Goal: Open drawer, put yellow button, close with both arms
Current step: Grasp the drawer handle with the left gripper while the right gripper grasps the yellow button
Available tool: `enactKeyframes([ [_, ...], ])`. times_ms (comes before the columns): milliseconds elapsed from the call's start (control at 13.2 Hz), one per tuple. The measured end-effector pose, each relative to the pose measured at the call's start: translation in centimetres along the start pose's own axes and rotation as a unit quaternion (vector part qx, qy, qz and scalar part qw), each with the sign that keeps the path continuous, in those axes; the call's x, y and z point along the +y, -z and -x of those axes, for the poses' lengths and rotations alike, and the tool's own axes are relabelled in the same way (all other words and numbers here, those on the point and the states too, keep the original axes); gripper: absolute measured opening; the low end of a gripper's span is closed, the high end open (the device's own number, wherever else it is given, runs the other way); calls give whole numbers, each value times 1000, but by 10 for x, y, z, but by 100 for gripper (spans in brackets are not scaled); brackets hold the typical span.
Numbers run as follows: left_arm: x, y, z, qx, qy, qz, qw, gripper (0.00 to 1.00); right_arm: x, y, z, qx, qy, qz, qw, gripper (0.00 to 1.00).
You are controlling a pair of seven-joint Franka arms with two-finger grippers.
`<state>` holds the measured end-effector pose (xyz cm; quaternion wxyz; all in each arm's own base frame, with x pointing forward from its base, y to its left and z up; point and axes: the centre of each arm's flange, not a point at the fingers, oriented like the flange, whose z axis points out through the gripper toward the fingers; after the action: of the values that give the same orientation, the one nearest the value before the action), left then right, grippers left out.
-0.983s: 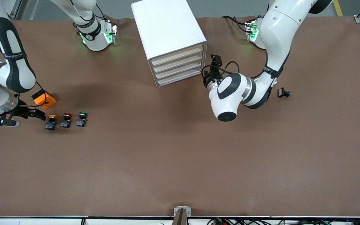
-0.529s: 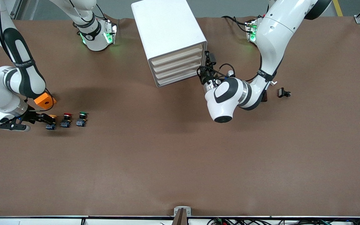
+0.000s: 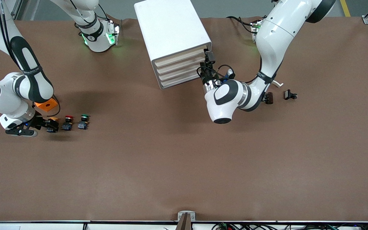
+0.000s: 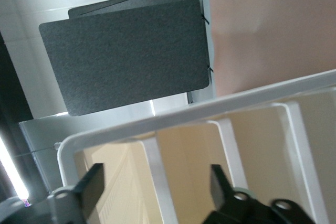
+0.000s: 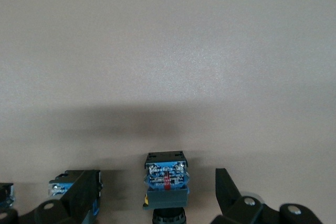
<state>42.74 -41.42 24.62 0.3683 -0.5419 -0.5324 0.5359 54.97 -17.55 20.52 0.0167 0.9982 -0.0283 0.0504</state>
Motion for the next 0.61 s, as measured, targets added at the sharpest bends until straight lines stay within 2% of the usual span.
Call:
enactKeyframes([
  [76,0,-1,2,-1,2,-2,1000,83,0,-2,1,-2,5,0,1000,100],
  [151,0,-3,3,-1,3,-3,1000,75,1,-6,2,-3,9,-1,1000,100],
  [454,5,-14,8,9,8,-10,1000,74,4,-23,7,-7,25,0,1000,100],
  [605,8,-23,13,17,17,-14,1000,70,5,-26,8,-8,26,0,1000,100],
])
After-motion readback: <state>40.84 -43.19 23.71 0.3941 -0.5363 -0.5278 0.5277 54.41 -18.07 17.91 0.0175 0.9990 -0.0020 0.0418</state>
